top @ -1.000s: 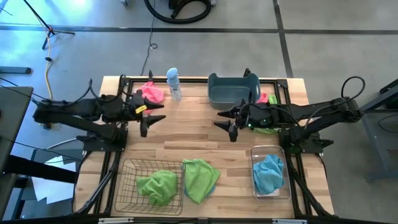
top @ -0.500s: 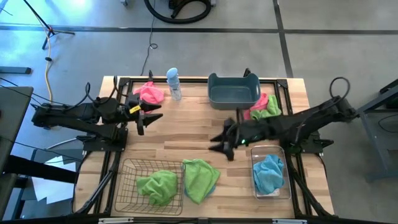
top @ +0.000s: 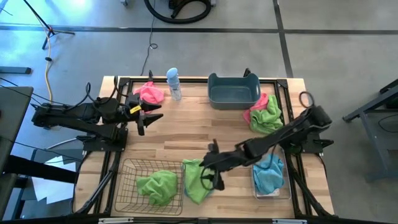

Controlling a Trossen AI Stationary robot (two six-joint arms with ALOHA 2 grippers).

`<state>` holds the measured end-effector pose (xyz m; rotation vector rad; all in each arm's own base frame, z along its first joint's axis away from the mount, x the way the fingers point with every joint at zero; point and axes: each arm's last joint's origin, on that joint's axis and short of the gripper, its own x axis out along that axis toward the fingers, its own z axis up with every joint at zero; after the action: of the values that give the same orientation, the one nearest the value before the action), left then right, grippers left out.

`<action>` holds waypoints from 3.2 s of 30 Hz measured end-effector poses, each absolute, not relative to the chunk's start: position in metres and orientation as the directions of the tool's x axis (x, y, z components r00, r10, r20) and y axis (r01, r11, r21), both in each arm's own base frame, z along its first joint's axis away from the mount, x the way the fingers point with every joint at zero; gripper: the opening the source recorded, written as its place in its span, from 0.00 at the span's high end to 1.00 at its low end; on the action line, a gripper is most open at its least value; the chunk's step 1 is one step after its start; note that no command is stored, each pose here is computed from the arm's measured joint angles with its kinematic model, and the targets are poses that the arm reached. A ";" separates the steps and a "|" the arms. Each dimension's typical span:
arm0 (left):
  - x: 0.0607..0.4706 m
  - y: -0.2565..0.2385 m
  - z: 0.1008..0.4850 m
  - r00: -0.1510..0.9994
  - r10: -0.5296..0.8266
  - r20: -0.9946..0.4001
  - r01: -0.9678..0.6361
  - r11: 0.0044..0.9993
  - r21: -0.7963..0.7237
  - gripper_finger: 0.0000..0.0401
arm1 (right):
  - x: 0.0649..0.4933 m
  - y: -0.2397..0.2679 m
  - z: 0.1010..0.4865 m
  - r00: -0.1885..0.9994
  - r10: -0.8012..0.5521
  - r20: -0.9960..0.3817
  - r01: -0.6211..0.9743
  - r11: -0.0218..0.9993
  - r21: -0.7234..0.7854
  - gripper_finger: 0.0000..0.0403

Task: Sort microfiber towel by color & place in baskets
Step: Put the bottom green towel into the wire basket

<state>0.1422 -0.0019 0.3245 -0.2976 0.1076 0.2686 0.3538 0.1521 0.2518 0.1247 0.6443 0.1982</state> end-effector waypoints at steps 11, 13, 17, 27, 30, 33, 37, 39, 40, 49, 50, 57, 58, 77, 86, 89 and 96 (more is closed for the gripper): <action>0.142 -0.002 0.324 0.957 0.249 -0.148 -0.282 0.920 -0.272 0.48 | 0.387 0.167 0.220 0.664 0.184 -0.724 -0.355 0.931 -0.089 0.40; 0.142 -0.002 0.324 0.957 0.249 -0.147 -0.282 0.920 -0.273 0.48 | 0.389 0.168 0.212 0.648 0.181 -0.740 -0.374 0.922 -0.103 0.40; 0.142 -0.002 0.323 0.956 0.249 -0.155 -0.284 0.920 -0.270 0.48 | 0.392 0.170 0.200 0.624 0.169 -0.763 -0.400 0.908 -0.126 0.40; 0.142 -0.002 0.321 0.952 0.249 -0.179 -0.290 0.921 -0.260 0.48 | 0.400 0.171 0.168 0.582 0.136 -0.802 -0.403 0.905 -0.139 0.40; 0.142 -0.002 0.321 0.951 0.249 -0.184 -0.292 0.919 -0.266 0.48 | 0.400 0.172 0.163 0.575 0.132 -0.807 -0.407 0.902 -0.143 0.42; 0.142 -0.002 0.321 0.951 0.249 -0.183 -0.292 0.918 -0.267 0.48 | 0.401 0.172 0.158 0.567 0.127 -0.814 -0.412 0.899 -0.147 0.48; 0.142 -0.002 0.321 0.951 0.249 -0.183 -0.292 0.918 -0.267 0.48 | 0.401 0.172 0.157 0.564 0.126 -0.816 -0.413 0.899 -0.146 0.68; 0.142 -0.002 0.321 0.951 0.249 -0.183 -0.292 0.918 -0.267 0.48 | 0.401 0.172 0.157 0.564 0.126 -0.816 -0.405 0.904 -0.140 0.83; 0.142 -0.002 0.321 0.951 0.249 -0.184 -0.292 0.918 -0.267 0.48 | 0.401 0.172 0.157 0.565 0.127 -0.816 -0.395 0.909 -0.132 0.91; 0.142 -0.002 0.320 0.950 0.249 -0.189 -0.293 0.919 -0.264 0.48 | 0.388 0.166 0.205 0.614 0.153 -0.774 -0.348 0.933 -0.092 0.98; 0.142 -0.002 0.320 0.950 0.249 -0.190 -0.293 0.919 -0.264 0.48 | 0.385 0.163 0.213 0.617 0.151 -0.772 -0.344 0.935 -0.092 0.99; 0.142 -0.002 0.320 0.949 0.248 -0.192 -0.294 0.919 -0.263 0.48 | 0.353 0.141 0.270 0.631 0.100 -0.769 -0.292 0.949 -0.115 0.99; 0.142 -0.002 0.320 0.949 0.248 -0.193 -0.294 0.919 -0.262 0.48 | 0.348 0.138 0.278 0.638 0.101 -0.764 -0.288 0.951 -0.115 0.99; 0.142 -0.003 0.319 0.955 0.217 -0.201 -0.267 0.926 -0.266 0.48 | 0.280 0.104 0.360 0.748 -0.005 -0.664 -0.098 0.988 -0.118 1.00; 0.148 -0.008 0.335 0.991 0.125 -0.041 -0.131 0.961 -0.245 0.48 | 0.310 0.099 0.378 0.906 0.018 -0.422 -0.072 0.991 -0.113 1.00; 0.156 -0.011 0.341 0.994 0.101 0.032 -0.091 0.969 -0.230 0.48 | 0.315 0.090 0.383 0.929 -0.003 -0.370 -0.049 0.990 -0.131 1.00; 0.183 -0.027 0.341 1.000 0.009 0.012 -0.007 0.987 -0.160 0.48 | 0.322 0.073 0.388 0.948 -0.008 -0.317 -0.033 0.992 -0.124 1.00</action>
<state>0.1835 -0.0266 0.3415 -0.1611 -0.0124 0.0080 0.3220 0.0730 0.3881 -0.1281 0.3227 0.0123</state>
